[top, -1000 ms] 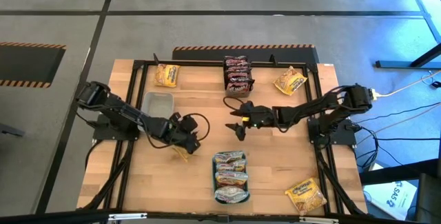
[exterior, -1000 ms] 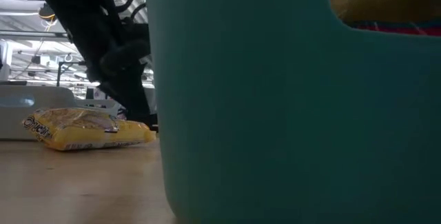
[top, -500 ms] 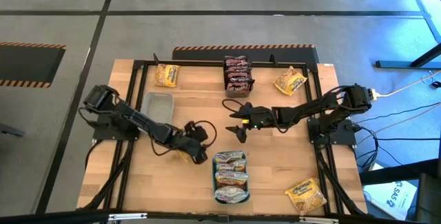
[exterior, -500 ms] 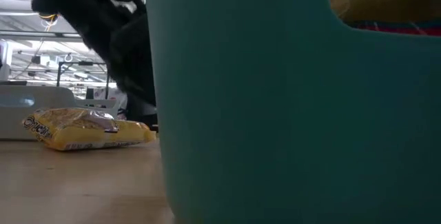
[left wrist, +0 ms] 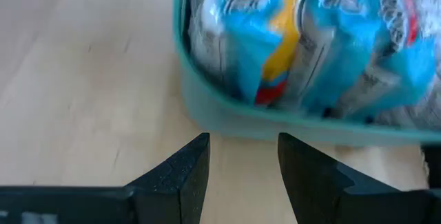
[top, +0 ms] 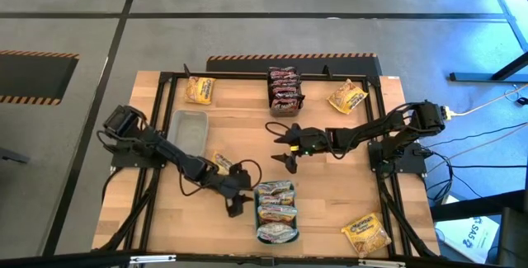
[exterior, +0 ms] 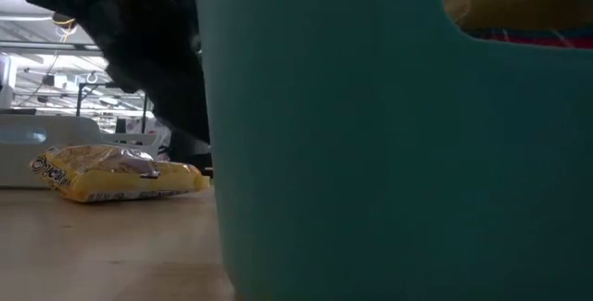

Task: Sort Maruchan noodles
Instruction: Put the yellow noodle pack into the white bin

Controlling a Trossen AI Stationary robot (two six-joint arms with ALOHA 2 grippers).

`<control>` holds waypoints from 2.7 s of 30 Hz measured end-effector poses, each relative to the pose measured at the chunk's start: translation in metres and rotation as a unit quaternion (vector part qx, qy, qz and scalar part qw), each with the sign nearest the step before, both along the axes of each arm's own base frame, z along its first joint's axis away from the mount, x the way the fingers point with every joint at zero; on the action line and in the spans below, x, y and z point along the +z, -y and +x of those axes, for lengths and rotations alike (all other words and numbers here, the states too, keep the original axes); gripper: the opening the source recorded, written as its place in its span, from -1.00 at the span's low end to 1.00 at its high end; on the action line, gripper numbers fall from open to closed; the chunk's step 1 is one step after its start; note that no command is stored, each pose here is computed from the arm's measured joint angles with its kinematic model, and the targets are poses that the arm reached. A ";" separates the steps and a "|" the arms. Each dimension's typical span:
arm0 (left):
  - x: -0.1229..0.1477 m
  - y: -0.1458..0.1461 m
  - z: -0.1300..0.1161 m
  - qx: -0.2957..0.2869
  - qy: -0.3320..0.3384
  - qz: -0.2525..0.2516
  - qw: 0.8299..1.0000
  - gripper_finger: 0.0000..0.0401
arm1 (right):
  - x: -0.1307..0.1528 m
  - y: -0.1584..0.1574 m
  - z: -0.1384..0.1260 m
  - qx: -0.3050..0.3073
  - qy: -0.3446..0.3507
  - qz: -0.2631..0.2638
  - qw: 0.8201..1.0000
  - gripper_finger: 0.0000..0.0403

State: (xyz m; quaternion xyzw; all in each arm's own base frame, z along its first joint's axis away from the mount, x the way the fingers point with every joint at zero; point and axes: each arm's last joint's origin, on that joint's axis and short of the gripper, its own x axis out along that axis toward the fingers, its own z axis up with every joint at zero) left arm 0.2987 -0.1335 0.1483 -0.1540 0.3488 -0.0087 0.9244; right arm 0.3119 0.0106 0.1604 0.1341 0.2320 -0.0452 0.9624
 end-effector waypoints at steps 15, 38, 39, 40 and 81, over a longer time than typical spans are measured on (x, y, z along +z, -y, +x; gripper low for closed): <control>-0.004 0.009 0.047 0.026 -0.014 0.059 0.998 -0.18 | 0.003 -0.001 0.000 0.009 0.004 0.005 1.000 0.50; -0.002 -0.021 -0.076 0.283 -0.130 0.072 0.947 -0.18 | -0.002 0.007 0.092 -0.034 -0.008 0.083 0.996 0.50; -0.003 -0.022 -0.077 0.285 -0.129 0.075 0.947 -0.18 | -0.003 0.007 0.097 -0.039 -0.007 0.080 0.996 0.50; -0.005 -0.022 -0.078 0.286 -0.128 0.077 0.946 -0.18 | -0.006 0.007 0.101 -0.045 -0.009 0.077 0.996 0.50; 0.065 0.004 -0.084 0.116 -0.021 0.069 0.991 -0.18 | -0.018 0.017 0.118 0.013 -0.051 0.166 0.985 0.76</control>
